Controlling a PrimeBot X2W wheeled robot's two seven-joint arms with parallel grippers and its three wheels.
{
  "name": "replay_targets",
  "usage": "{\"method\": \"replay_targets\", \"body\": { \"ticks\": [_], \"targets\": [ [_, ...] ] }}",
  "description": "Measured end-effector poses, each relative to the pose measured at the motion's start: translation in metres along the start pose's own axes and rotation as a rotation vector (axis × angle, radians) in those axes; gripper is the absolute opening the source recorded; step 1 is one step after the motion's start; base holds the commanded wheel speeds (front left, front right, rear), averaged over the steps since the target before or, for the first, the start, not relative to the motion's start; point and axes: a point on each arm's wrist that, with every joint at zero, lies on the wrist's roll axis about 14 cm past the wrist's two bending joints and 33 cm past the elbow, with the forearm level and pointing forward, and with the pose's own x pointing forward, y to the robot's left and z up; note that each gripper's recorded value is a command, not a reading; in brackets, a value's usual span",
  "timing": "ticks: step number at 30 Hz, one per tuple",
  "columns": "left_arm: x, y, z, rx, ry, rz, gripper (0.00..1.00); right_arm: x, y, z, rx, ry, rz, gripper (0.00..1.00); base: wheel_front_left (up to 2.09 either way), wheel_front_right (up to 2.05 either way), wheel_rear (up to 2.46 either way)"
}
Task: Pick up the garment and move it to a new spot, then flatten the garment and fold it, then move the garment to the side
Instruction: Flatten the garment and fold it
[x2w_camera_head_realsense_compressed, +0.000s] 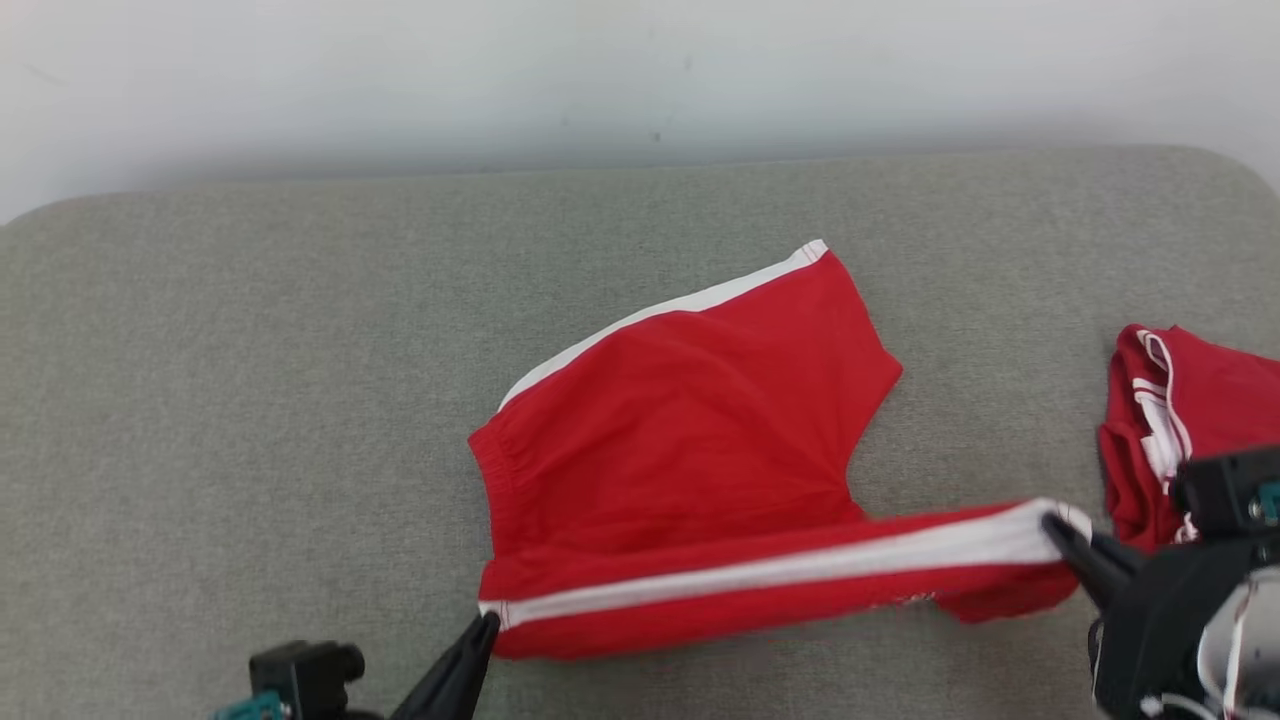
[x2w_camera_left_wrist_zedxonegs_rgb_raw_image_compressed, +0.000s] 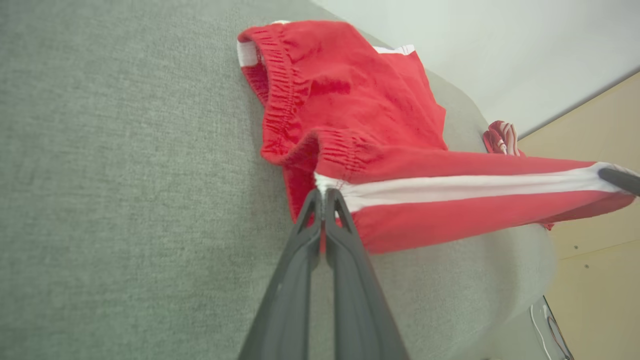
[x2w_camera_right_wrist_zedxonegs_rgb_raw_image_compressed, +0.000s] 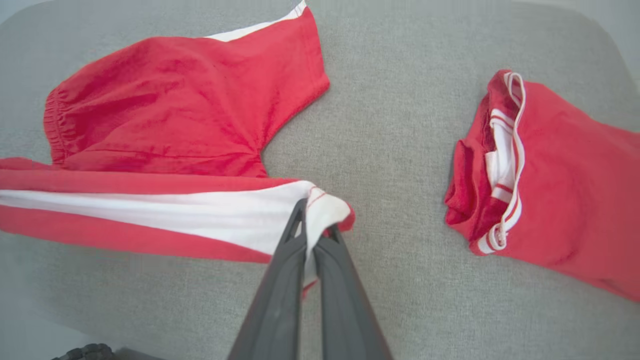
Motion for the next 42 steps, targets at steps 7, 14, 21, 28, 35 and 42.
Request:
{"method": "replay_targets", "body": {
  "ticks": [7,14,21,28,35,42],
  "targets": [
    [0.024,0.003,0.028,-0.024,-0.074,0.009,0.0,0.048,0.0,0.039,-0.112,-0.031,0.04,0.0,0.0,0.0,0.0],
    [0.051,0.018,0.05,-0.039,-0.136,0.041,0.0,0.101,0.009,0.075,-0.192,-0.062,0.087,0.0,0.0,0.0,0.0],
    [0.079,0.022,0.07,-0.05,-0.187,0.042,0.0,0.151,0.016,0.101,-0.219,-0.108,0.112,0.0,0.0,0.0,0.0],
    [0.096,0.036,0.083,-0.042,-0.212,0.084,0.0,0.192,0.02,0.117,-0.244,-0.132,0.108,0.0,0.0,0.0,0.0],
    [0.105,0.052,0.082,-0.026,-0.207,0.135,0.0,0.222,0.032,0.128,-0.286,-0.152,0.124,0.0,0.0,0.0,0.0],
    [0.106,0.061,0.081,-0.017,-0.218,0.164,1.0,0.238,0.04,0.124,-0.273,-0.156,0.144,1.0,0.0,0.0,0.0]
  ]
}}
